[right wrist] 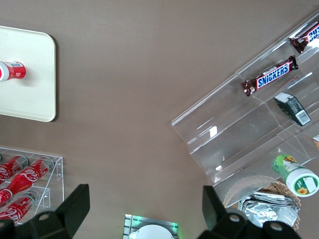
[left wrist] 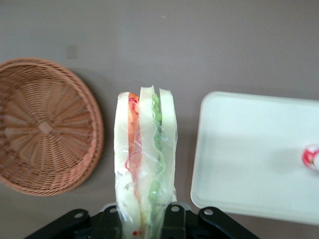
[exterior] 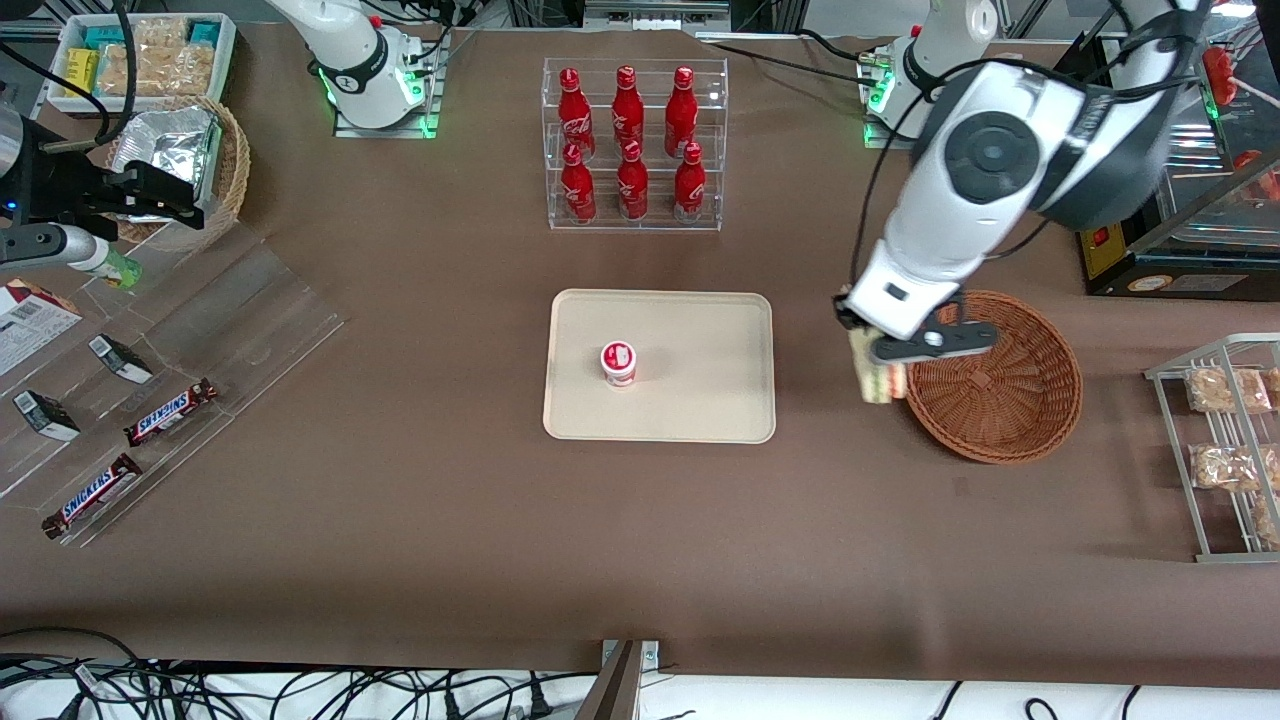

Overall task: Place sandwich from basket to tray
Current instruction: 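Lift the sandwich and carry it over the cream tray, then lower the sandwich beside the yogurt cup and open the left gripper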

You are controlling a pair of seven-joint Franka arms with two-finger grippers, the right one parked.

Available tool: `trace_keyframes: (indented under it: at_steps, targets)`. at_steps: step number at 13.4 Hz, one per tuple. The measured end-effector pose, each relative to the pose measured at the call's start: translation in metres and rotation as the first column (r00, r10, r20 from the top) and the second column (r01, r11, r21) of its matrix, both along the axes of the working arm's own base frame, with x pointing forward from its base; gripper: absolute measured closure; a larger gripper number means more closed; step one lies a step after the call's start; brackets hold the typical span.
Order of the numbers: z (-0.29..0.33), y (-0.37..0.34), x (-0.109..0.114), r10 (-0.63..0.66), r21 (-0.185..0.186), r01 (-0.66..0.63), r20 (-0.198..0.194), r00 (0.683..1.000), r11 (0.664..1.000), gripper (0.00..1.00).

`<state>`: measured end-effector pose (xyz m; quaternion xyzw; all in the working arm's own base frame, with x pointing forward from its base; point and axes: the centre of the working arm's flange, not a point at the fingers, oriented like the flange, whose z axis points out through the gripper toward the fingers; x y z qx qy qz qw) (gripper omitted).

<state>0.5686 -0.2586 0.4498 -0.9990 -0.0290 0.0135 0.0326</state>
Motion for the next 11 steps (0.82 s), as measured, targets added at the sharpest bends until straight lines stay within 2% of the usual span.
trace_keyframes:
  at_steps: [3, 5, 6, 11]
  targets:
    - [-0.022, -0.05, -0.014, -0.114, -0.029, 0.113, -0.032, 0.993, 0.993, 0.8]
    - [-0.038, -0.081, -0.018, -0.154, -0.072, 0.153, -0.008, 0.988, 0.986, 0.81]
    - [-0.048, -0.094, -0.021, -0.163, -0.086, 0.161, -0.009, 0.987, 0.983, 0.83]
    - [-0.115, -0.123, -0.026, -0.167, -0.131, 0.157, -0.074, 0.983, 0.979, 0.84]
